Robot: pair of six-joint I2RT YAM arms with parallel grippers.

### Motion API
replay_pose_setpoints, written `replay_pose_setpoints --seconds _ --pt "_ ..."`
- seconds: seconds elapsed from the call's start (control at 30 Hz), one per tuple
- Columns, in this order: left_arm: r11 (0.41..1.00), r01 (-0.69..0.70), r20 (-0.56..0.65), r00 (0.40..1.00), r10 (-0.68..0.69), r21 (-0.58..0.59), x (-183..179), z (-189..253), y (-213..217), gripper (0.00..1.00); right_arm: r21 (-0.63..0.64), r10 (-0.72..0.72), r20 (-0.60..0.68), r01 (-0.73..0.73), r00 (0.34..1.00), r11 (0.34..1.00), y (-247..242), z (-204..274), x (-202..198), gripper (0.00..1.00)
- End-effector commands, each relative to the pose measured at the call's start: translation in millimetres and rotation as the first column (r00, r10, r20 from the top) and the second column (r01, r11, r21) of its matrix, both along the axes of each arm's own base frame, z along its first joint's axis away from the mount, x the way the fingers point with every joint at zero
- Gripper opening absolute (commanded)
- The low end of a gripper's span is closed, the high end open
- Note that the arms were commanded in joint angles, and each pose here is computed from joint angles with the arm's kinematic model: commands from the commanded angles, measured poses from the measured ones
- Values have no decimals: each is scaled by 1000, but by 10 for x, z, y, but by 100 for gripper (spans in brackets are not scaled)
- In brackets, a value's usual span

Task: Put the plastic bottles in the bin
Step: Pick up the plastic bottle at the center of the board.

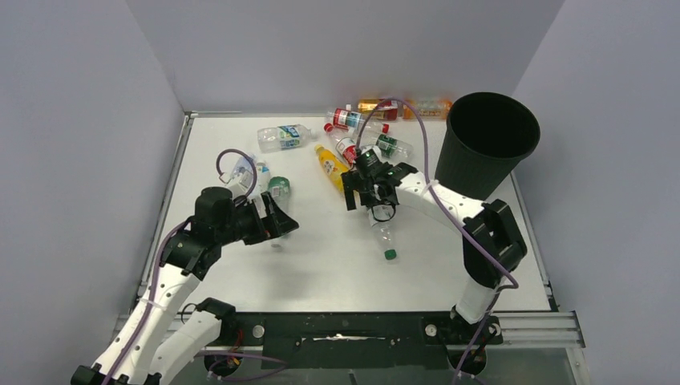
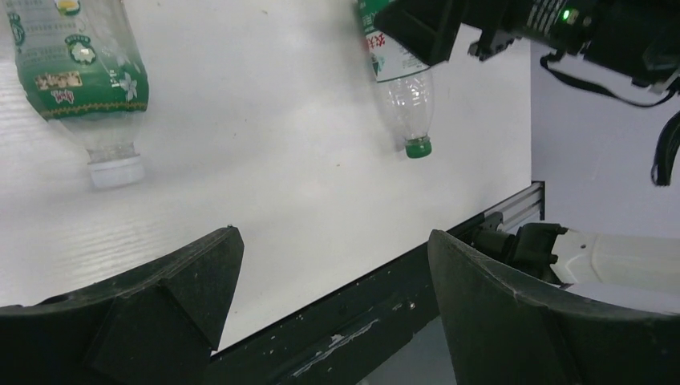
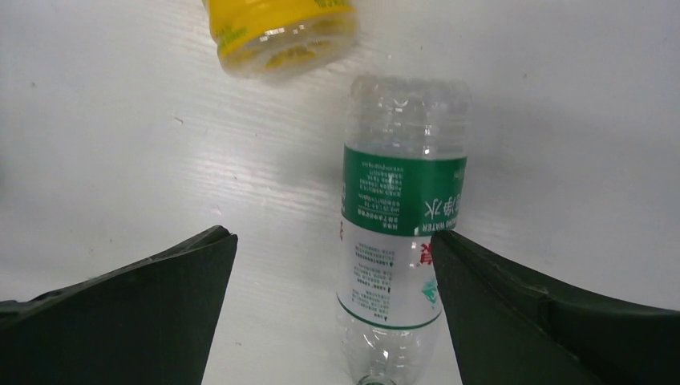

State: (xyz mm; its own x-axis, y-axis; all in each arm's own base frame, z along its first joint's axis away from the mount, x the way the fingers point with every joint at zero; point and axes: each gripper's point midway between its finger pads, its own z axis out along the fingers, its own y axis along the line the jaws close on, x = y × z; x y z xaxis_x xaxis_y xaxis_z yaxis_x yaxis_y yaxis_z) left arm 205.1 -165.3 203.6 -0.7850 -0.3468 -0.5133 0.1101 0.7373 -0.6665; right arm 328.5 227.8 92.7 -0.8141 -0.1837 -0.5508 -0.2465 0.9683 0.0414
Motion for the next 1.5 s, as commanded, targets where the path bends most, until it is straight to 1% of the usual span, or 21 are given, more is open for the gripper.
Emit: replay_pose_setpoints --seconds 0.0,0.07,0.23,0.43,0.53,0.6,0.7,0.77,0.87,1.0,1.07,1.2,1.27,1.43,1.47 --pt "999 54 -50 997 -54 3 -244 -129 10 87 -100 -57 26 59 998 993 20 208 132 98" --pt "998 61 -51 997 -61 -13 -311 -151 9 86 -144 -58 26 61 998 988 22 225 110 98" --pt "997 73 -71 995 -74 -10 -398 -216 23 87 -189 -67 19 70 998 980 -9 260 48 98" --pt "998 53 -73 996 -51 34 -409 -69 103 87 -151 -53 1 53 999 987 62 294 13 98" --pt "998 58 -93 994 -54 40 -421 -96 103 87 -148 -52 -15 50 999 988 81 251 -7 98" --pt "996 61 -113 992 -53 66 -424 -131 129 87 -151 -56 -27 51 998 987 64 201 -38 98" --pt "993 45 -106 994 -34 106 -348 -114 171 87 -137 -55 -32 50 998 989 41 102 -82 98" --pt "994 29 -77 997 -21 109 -255 -73 166 87 -135 -63 -43 57 997 989 -2 4 -120 98" --pt "992 3 -67 998 5 129 -129 -86 176 87 -128 -79 -60 71 995 989 -85 -128 -175 98" --pt "987 -29 -67 997 40 156 -3 -223 200 87 -114 -79 -85 69 993 991 -232 -254 -208 99" --pt "987 -48 -91 994 62 156 13 -325 201 87 -110 -70 -99 59 993 992 -289 -292 -204 100" --pt "988 -70 -111 990 86 136 14 -433 186 87 -94 -33 -102 23 994 995 -326 -305 -193 98" --pt "987 -77 -120 988 95 142 10 -481 200 87 -78 -27 -120 18 992 997 -355 -347 -202 95" --pt "979 -99 -148 981 126 177 -5 -601 260 87 3 -4 -155 4 988 1000 -334 -412 -279 82" --pt "977 -109 -152 979 137 182 -2 -622 274 87 11 1 -154 1 988 1000 -331 -408 -285 81"
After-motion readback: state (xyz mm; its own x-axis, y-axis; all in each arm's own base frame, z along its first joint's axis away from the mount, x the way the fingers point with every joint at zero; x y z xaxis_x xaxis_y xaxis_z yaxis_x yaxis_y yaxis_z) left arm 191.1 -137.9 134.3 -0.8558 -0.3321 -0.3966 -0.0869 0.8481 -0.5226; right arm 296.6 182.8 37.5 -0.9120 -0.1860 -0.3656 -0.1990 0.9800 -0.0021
